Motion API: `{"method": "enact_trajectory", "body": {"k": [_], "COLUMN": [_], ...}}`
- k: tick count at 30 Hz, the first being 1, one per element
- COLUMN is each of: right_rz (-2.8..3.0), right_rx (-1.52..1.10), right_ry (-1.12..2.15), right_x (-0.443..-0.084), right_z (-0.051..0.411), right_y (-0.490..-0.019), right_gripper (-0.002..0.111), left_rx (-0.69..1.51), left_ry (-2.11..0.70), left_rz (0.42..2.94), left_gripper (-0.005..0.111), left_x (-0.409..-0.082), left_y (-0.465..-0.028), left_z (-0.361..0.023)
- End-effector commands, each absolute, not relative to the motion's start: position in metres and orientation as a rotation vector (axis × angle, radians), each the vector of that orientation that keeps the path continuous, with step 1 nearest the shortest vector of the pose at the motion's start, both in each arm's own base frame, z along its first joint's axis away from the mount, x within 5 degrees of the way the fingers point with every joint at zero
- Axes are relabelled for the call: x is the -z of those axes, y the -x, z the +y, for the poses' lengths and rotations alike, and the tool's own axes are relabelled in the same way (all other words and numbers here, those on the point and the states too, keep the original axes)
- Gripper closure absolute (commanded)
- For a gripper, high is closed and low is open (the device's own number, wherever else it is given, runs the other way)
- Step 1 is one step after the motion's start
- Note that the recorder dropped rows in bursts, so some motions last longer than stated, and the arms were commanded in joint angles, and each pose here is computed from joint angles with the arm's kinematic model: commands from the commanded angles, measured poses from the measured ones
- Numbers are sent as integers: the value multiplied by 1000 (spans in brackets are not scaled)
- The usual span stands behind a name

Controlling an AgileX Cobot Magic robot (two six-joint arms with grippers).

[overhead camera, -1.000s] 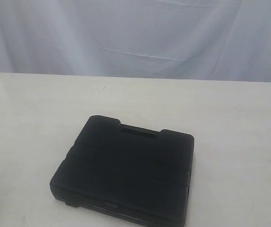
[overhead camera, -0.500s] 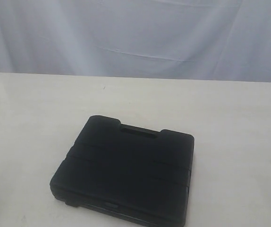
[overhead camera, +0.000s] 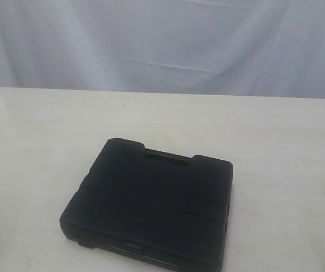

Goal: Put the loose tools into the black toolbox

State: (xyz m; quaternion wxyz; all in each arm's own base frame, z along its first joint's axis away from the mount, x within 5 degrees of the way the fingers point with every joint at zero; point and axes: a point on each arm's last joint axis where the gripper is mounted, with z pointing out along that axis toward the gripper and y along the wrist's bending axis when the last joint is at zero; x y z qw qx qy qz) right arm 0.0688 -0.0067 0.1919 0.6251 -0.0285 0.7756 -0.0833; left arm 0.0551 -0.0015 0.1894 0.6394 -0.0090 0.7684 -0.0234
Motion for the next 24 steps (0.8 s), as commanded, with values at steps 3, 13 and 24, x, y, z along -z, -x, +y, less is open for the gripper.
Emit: {"method": "enact_trajectory", "body": {"k": [3,13,24], "right_rz": [1947,1947,1947], "right_rx": [225,225,225], "right_ry": [114,114,114], "right_x": [-177,-177,-177], "right_z": [-7,-7,-7], "right_y": [-64,-64,-64], "right_gripper": [109,109,109], "left_rx": [57,57,57], "left_ry": [21,21,21], "left_rz": [1753,1753,1753], "left_gripper": [107,107,107], "left_x": [-189,-189,-189], "left_y": [-55,-55,-55], "left_z": [-2,-2,-2]}}
